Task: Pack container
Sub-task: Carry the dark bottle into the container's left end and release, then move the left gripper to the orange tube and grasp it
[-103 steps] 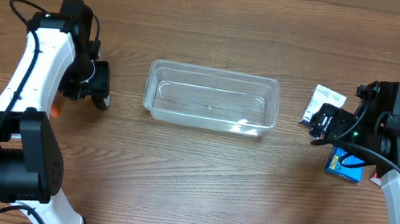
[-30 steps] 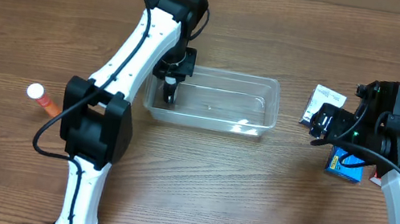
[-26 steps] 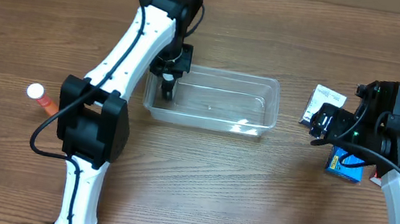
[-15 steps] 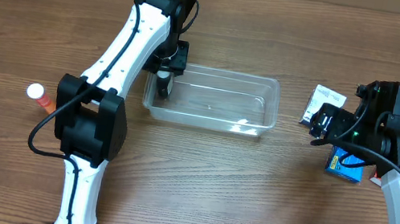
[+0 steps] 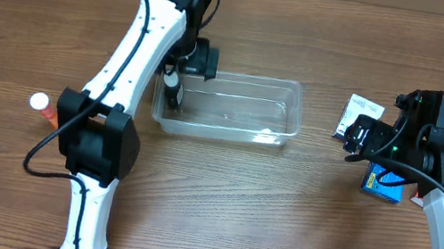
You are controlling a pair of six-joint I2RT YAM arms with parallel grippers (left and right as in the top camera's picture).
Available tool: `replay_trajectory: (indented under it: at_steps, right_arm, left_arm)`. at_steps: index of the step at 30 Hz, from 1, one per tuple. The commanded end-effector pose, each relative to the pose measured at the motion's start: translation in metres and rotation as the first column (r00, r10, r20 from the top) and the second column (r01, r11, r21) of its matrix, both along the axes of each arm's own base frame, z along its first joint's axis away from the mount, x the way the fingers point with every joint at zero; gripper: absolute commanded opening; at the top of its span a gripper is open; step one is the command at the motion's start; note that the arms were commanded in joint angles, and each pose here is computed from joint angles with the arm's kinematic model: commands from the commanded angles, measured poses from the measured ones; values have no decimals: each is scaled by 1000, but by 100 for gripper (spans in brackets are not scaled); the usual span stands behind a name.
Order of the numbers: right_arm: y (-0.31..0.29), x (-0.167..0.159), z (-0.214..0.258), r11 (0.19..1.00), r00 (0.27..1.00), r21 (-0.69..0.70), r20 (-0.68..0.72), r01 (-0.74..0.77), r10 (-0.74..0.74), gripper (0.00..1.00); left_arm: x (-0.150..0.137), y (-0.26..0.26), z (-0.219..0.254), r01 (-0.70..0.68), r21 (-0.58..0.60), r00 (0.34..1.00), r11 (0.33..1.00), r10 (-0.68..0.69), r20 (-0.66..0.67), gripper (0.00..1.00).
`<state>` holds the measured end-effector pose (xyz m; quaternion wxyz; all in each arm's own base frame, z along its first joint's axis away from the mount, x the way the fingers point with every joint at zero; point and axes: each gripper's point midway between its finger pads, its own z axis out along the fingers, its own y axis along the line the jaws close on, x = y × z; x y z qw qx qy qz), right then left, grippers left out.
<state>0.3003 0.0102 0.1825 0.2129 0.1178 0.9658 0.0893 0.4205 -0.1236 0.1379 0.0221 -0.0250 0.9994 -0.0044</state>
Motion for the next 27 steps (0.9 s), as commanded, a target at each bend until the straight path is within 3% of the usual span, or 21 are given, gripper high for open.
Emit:
replay_trajectory:
  at_steps: [1,8,13,23,27]
  right_arm:
    - [-1,6,14,1000,999,0,45,6,-6,100]
    - [-3,7,14,1000,999,-10,49,10,-10,100]
    - [-3,9,15,1000,998,-10,56,11,-10,100]
    - [-3,8,15,1000,998,-10,56,11,-10,100]
    - [-3,9,15,1000,998,-9,58,11,-10,100]
  left_arm:
    - [-2,15,93,-10,5,974,1000,9,228,100]
    - [-43,88,178,-222,28,895,975,192,402,100]
    - [-75,143,199,-341,-48,853,939,330,405,100]
    - [-184,202,152,-569,-9,792,822,550,264,100]
    - [-195,221,134,-598,-16,763,801,575,295,100]
